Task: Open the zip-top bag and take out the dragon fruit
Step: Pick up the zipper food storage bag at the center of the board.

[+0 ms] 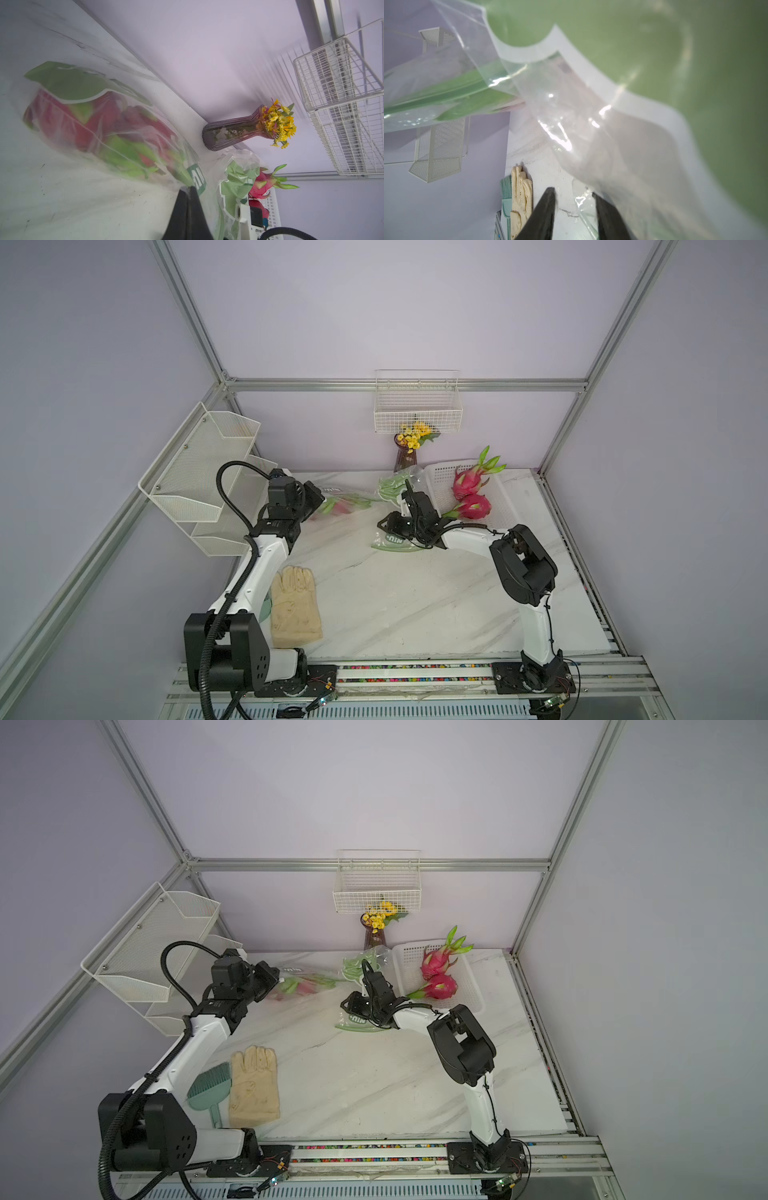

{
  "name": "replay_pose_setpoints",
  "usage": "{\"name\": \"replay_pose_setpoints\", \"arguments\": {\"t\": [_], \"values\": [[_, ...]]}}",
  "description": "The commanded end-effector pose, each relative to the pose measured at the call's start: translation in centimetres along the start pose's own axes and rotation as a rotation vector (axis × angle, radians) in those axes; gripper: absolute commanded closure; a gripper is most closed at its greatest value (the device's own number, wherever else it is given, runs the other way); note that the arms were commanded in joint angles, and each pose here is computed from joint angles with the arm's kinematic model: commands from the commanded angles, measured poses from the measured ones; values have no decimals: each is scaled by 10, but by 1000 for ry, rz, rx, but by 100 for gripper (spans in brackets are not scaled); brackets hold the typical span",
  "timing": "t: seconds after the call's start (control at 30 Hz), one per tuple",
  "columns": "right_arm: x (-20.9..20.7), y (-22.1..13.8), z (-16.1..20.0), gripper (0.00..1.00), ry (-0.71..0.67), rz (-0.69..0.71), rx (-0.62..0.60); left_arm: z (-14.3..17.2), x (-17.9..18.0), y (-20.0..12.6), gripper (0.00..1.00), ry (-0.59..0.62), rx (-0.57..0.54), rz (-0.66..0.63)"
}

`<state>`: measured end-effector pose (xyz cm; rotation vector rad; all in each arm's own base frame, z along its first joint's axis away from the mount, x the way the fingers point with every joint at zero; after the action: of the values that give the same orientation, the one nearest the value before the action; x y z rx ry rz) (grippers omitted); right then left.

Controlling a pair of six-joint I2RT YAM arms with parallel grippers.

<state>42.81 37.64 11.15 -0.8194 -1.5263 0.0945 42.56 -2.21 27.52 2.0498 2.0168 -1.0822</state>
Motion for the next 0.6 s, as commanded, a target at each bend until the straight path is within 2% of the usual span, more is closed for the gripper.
{"name": "replay_pose_setpoints", "arguments": {"t": [0.0,0.33,0.57], "values": [[8,1,-11,63,-14,-21,-11,-31,-18,-32,100,50,-57,11],[53,-20,-27,63,-63,-125,-2,-66,-57,-87,100,85,-110,91],[112,-70,-34,63,-216,-240,-53,-66,-76,-122,100,42,-110,179]]}}
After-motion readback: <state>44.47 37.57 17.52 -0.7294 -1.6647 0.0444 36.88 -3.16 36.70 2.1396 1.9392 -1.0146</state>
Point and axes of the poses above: each gripper's point midway between its finger pads, its own y axis out along the fingers, its own x axis along the line the jaws close on, z = x × y, the point moved 1 cm from there along -y, back along the fingers, and after that the axes turned 15 degrees about y, right-handed, at the moved point
